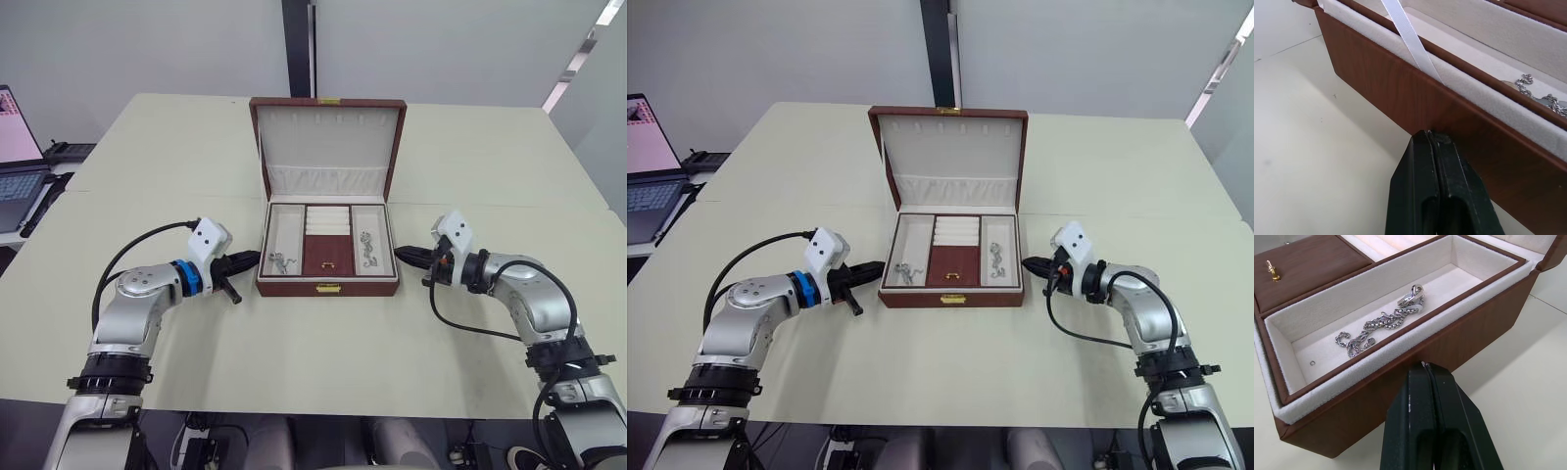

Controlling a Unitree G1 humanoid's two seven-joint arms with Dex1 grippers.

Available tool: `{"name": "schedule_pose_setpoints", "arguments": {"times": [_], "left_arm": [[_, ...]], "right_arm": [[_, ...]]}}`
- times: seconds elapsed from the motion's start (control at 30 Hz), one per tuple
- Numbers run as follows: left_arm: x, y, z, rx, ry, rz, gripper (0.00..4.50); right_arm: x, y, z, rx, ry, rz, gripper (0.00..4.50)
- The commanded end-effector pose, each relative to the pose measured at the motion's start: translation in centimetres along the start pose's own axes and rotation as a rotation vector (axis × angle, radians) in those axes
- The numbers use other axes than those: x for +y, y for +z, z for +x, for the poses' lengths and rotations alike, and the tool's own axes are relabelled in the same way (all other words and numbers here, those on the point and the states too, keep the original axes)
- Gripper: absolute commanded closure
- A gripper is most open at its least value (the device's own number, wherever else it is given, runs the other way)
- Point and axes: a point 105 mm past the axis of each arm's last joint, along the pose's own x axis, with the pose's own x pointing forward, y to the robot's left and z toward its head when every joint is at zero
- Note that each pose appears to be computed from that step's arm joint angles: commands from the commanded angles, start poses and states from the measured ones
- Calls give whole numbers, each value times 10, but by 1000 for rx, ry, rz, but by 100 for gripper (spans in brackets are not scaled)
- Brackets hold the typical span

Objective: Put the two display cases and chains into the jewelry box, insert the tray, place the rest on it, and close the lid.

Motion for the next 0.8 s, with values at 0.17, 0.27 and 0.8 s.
{"name": "schedule_pose_setpoints", "arguments": {"times": [0.17,0.27,0.8], "left_arm": [[-52,12,1,-46,-219,-13,450],[-60,8,-1,-35,-229,-26,450],[-77,-9,-28,17,-208,-87,450]], "right_arm": [[43,5,3,-46,144,30,448],[56,0,-1,-36,167,55,448],[87,-7,-31,-10,145,137,448]]}}
